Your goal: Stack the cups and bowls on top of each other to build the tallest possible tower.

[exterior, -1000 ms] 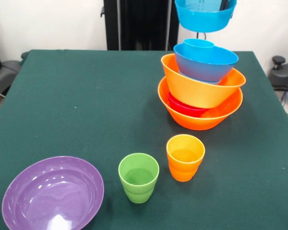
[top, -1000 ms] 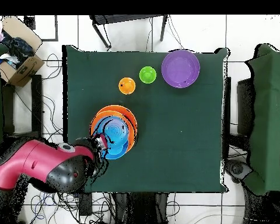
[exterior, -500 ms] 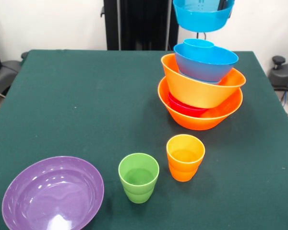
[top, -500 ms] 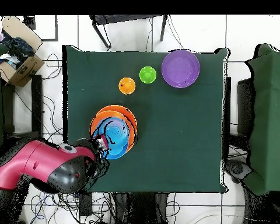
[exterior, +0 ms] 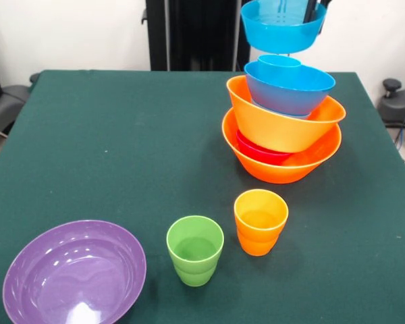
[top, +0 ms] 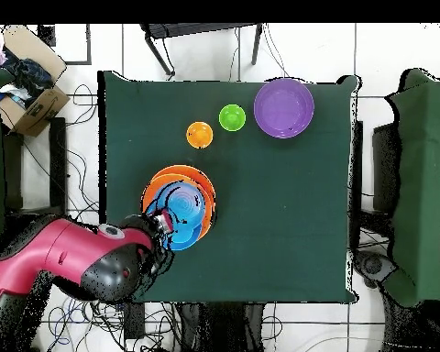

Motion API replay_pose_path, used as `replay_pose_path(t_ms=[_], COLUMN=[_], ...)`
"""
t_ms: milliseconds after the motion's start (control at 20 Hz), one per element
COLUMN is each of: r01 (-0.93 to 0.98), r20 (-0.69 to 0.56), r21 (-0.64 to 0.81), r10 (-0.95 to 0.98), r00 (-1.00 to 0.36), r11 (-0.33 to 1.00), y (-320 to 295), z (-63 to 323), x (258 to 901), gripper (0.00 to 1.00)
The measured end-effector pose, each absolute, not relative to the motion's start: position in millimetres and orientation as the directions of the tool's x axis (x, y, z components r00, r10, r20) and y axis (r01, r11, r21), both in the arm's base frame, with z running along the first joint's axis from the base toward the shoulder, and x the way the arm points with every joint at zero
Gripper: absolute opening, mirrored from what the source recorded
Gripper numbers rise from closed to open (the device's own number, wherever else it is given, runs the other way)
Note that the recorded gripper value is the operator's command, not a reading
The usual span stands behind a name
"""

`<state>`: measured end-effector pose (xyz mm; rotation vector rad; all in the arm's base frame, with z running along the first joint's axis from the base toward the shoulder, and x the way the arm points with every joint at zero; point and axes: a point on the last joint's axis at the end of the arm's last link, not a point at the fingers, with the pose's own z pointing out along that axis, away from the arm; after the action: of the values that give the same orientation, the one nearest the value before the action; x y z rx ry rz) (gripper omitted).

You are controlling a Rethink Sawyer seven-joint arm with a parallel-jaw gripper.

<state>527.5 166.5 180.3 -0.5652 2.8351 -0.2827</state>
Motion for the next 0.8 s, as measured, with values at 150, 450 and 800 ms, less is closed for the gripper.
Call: replay_pose_path(t_ms=[150, 450, 800], r01=[-0.348, -0.344, -0.342], r20=[-0.198, -0.2, -0.2], r21=[-0.232, -0.222, -0.217], r10=[-0.394, -0.388, -0.385], r00=[-0.897, -0.9, -0.901], r11=[0.908, 0.912, 0.914], y=[166, 166, 166], z=[176, 168, 165], x=[528, 527, 526], gripper=[0.0, 0.0, 0.0])
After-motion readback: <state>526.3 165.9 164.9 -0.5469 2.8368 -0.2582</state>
